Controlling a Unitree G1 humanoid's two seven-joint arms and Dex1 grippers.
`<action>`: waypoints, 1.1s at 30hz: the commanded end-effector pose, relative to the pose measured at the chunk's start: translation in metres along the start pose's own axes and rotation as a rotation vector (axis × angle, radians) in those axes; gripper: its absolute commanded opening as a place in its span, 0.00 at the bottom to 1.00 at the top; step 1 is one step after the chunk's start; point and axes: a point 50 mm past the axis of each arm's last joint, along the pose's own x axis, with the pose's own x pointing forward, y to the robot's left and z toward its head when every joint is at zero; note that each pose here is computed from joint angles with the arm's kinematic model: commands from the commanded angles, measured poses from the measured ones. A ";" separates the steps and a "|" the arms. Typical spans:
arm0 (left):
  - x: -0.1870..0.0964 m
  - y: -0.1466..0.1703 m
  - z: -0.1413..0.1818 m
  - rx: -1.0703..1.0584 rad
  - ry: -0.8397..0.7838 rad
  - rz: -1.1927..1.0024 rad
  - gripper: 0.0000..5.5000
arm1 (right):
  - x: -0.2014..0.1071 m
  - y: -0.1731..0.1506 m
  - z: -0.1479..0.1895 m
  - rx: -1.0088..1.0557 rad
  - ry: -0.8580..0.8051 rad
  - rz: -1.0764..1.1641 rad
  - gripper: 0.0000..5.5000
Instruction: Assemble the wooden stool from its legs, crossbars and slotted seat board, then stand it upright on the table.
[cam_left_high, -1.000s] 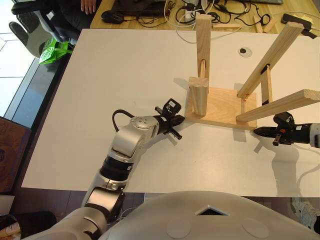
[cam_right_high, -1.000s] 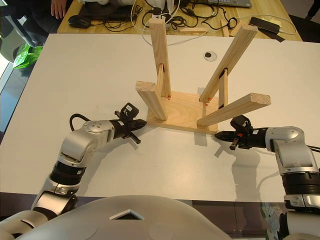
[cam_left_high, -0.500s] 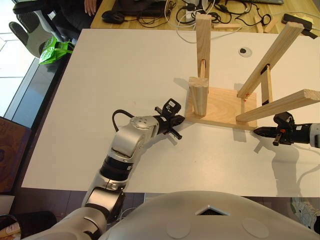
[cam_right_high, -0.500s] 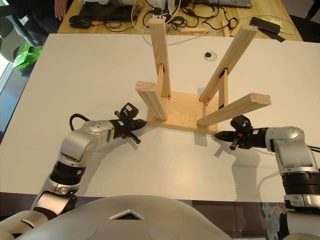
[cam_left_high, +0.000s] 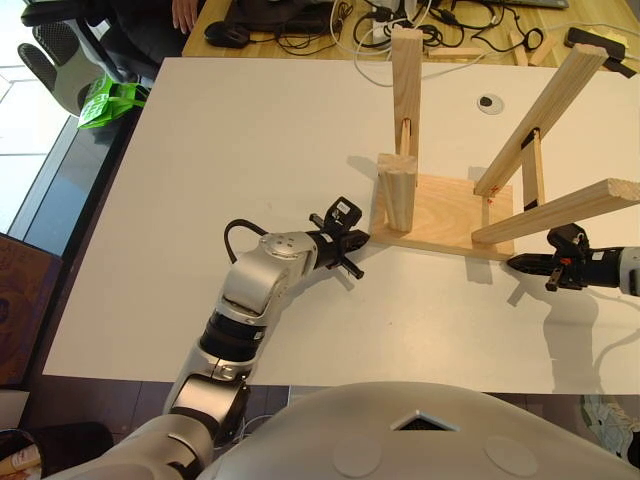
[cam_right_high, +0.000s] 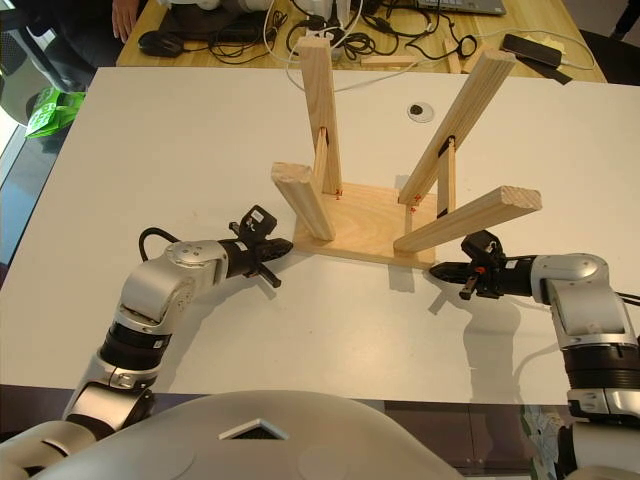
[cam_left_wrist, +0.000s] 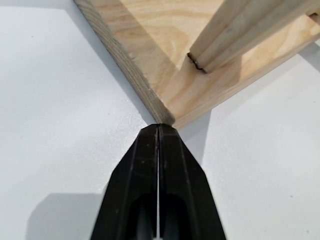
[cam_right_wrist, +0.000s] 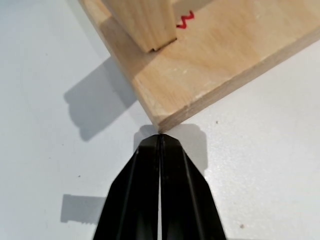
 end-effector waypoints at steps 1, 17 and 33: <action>0.001 -0.012 0.013 0.005 -0.056 -0.106 0.01 | 0.012 0.010 0.010 -0.010 -0.062 0.081 0.00; -0.016 -0.004 0.015 -0.037 -0.108 -0.139 0.01 | 0.004 0.015 0.027 0.009 -0.140 0.131 0.00; -0.031 0.000 0.031 -0.047 -0.190 -0.171 0.01 | -0.006 0.019 0.047 0.072 -0.278 0.178 0.00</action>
